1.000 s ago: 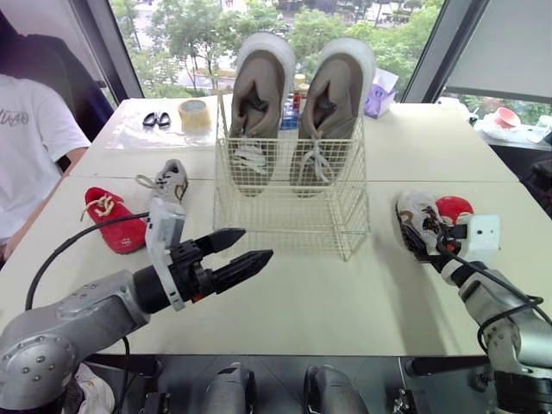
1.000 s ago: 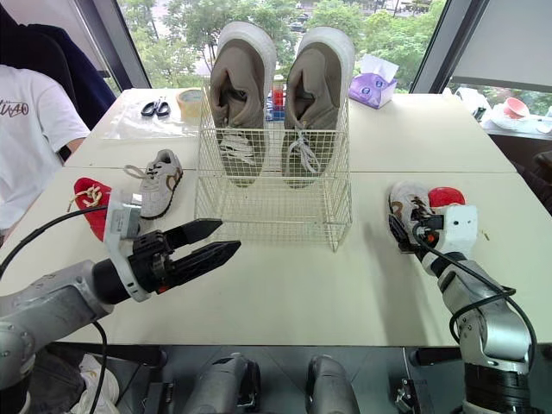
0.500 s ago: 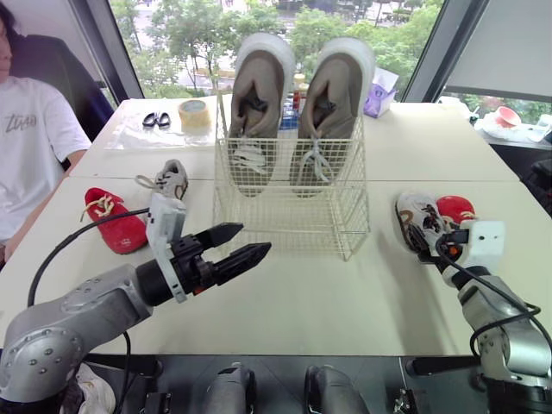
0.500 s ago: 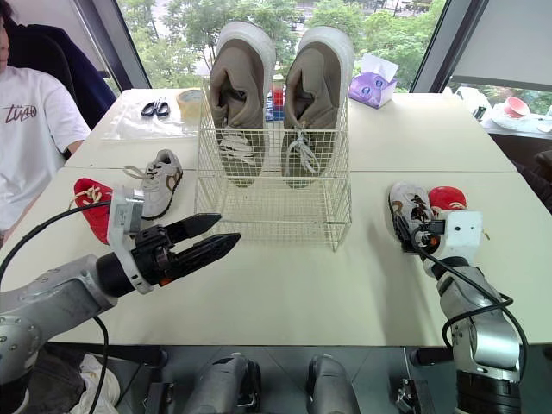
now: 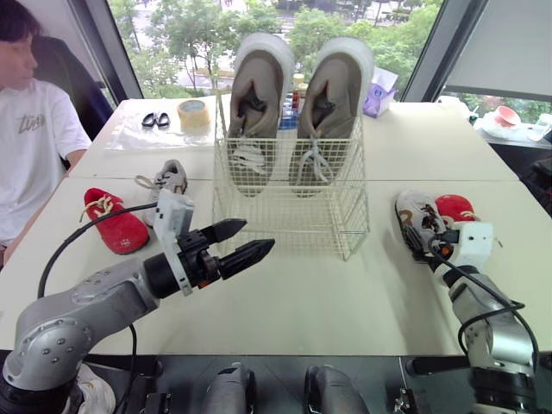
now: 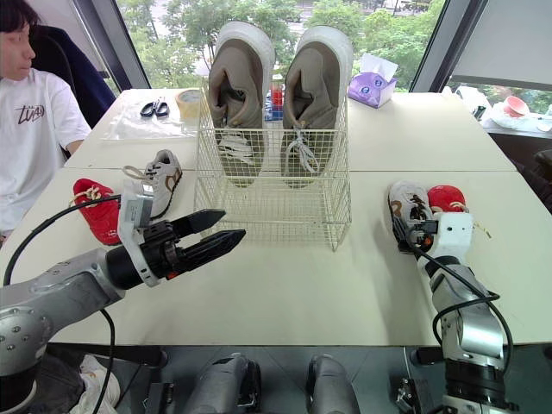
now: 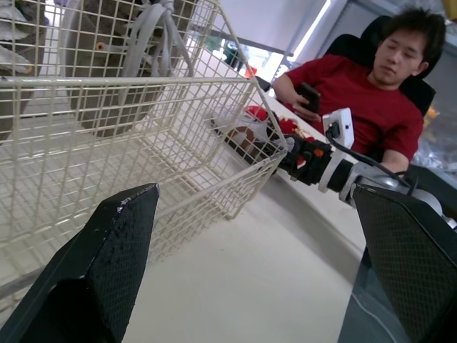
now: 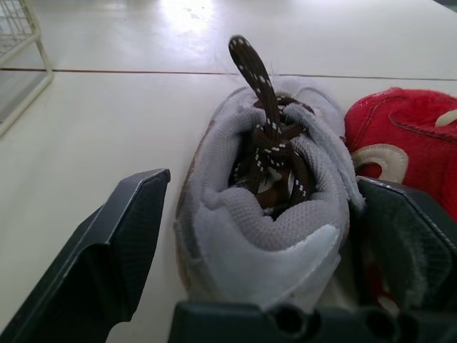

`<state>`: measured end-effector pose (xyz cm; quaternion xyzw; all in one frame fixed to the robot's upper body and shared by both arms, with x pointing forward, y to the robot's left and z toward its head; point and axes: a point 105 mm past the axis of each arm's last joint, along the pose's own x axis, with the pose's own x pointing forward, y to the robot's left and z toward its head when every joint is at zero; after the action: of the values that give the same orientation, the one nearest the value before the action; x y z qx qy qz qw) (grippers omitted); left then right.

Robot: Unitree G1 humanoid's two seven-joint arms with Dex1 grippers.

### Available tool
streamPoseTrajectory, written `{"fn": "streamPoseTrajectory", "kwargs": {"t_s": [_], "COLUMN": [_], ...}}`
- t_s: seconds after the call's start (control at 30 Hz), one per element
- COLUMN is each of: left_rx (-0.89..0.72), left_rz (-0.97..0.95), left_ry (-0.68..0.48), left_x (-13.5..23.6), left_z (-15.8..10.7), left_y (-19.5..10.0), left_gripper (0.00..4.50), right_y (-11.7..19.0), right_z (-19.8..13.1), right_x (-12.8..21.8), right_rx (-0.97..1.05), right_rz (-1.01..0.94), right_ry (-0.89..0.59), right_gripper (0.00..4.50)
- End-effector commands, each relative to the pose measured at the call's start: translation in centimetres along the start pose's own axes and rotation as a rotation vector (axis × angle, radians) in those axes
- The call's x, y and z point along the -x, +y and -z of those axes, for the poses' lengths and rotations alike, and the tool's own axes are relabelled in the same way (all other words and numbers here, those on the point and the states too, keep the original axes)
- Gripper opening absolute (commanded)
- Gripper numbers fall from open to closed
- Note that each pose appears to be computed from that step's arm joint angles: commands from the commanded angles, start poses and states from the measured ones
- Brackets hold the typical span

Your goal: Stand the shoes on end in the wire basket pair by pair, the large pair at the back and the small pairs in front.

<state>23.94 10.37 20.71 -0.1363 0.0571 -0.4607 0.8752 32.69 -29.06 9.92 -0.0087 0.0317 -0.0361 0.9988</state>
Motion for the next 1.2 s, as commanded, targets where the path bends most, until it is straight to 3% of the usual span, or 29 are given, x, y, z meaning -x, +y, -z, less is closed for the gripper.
{"fn": "streamPoseTrajectory", "kwargs": {"t_s": [0.03,0.13,0.23,0.33,0.4,0.6,0.73,0.83,0.93,1.2], "left_rx": [-0.049,-0.058,-0.076,-0.046,0.012,0.077,0.079,0.059,0.021,-0.017], "left_rz": [0.002,-0.002,-0.002,0.029,0.084,0.247,0.333,0.423,0.509,0.612], "left_ry": [-0.012,-0.009,-0.001,-0.051,-0.124,-0.38,-0.507,-0.489,-0.422,-0.318], "left_x": [0.1,0.2,0.2,0.5,1.2,2.8,1.4,-0.4,-1.9,-4.3], "left_z": [-0.7,-0.8,-1.0,-2.6,-4.9,-15.1,-21.3,-23.3,-23.7,-23.5], "left_y": [0.0,0.3,0.8,1.0,0.9,2.7,4.1,3.8,2.8,1.4], "left_gripper": [4.5,4.5,4.5,4.5,4.5,4.5,4.5,4.5,4.5,4.5], "right_y": [0.3,0.8,1.6,1.3,0.8,0.7,5.3,10.2,13.0,15.7], "right_z": [-0.3,-0.1,-0.5,-4.5,-9.1,-25.3,-33.3,-34.1,-32.9,-30.7], "right_x": [-0.2,-0.3,-0.2,0.1,0.5,4.1,8.0,9.3,9.4,9.1], "right_rx": [0.027,0.025,0.023,0.014,0.017,0.168,0.389,0.586,0.729,0.86], "right_rz": [-0.006,-0.011,-0.022,0.013,0.044,0.037,-0.193,-0.454,-0.605,-0.76], "right_ry": [-0.022,-0.021,-0.039,-0.181,-0.323,-0.793,-1.007,-1.02,-0.996,-1.005], "right_gripper": [2.71,1.22,0.37,0.34,0.34,0.34,0.34,0.34,0.34,0.34]}}
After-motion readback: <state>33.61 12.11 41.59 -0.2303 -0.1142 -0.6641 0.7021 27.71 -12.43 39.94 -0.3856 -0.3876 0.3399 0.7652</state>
